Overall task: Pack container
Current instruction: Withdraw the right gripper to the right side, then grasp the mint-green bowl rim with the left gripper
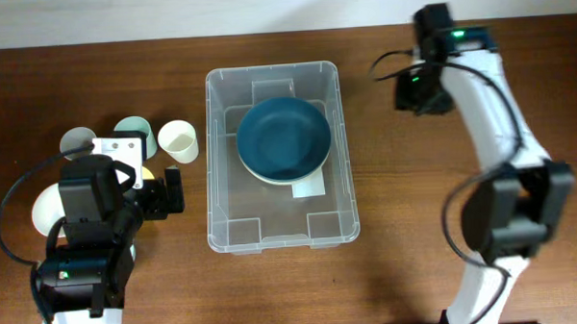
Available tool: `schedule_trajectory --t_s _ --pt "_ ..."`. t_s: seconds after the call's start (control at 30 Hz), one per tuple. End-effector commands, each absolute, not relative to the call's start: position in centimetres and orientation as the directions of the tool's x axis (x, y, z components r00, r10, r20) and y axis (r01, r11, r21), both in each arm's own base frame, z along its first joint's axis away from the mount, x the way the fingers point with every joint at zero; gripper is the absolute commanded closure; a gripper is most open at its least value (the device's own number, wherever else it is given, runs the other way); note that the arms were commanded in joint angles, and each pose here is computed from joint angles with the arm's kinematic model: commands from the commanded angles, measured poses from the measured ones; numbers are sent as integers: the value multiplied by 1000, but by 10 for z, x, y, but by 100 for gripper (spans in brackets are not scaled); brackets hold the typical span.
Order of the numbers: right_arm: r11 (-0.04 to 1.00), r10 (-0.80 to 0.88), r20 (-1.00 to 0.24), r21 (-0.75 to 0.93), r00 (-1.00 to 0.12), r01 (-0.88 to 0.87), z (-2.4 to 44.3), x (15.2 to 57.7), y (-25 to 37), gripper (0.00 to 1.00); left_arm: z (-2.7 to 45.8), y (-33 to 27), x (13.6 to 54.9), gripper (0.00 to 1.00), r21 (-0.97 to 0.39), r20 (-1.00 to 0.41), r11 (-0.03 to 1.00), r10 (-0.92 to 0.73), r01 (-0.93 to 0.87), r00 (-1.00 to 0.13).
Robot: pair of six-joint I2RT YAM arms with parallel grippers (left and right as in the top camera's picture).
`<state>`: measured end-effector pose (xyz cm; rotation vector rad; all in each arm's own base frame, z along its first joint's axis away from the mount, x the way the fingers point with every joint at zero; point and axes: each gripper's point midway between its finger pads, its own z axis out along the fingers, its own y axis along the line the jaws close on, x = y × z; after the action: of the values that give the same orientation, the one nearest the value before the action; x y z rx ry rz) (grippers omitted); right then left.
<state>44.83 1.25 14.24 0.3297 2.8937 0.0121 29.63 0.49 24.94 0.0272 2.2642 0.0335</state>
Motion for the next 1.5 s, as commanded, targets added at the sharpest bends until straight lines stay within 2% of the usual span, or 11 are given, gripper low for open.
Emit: schedule_trajectory --t_s 0.0,0.13,0.3,0.47,0.57,0.63,0.77,0.9,1.03,1.17,1.47 --pt "949 303 -427 51 -852 311 244 426 -11 45 260 6 297 0 31 -785 1000 24 -1 -619" --pt "940 329 -409 53 -851 338 276 376 -15 45 256 6 295 0 22 -774 1000 12 -8 -633" --pt "938 336 -335 36 -880 345 290 320 -13 45 252 6 288 0 -30 -752 998 -58 -54 -657" --pt "942 335 -315 77 -888 328 292 284 -4 45 253 49 247 0 45 -670 935 -234 -353 -705" --pt "950 312 -288 69 -905 306 273 269 3 44 251 54 233 0 18 -628 917 -300 -399 -718" --pt "957 290 -259 74 -921 281 254 264 12 44 241 48 229 0 -14 -582 922 -322 -387 -746" --pt "971 226 -148 119 -963 210 192 255 42 44 206 60 230 1 46 -458 904 -359 -426 -813" --pt "978 186 -104 114 -977 174 150 249 55 44 164 70 240 0 88 -296 884 -417 -460 -859" --pt "979 183 -107 115 -977 171 144 250 56 44 120 77 247 0 113 -128 873 -460 -473 -879" --pt "979 183 -114 117 -977 169 144 252 56 43 78 75 246 1 121 -26 875 -469 -468 -883" --pt "979 183 -116 114 -976 170 144 252 56 43 9 70 226 1 112 59 872 -485 -477 -872"
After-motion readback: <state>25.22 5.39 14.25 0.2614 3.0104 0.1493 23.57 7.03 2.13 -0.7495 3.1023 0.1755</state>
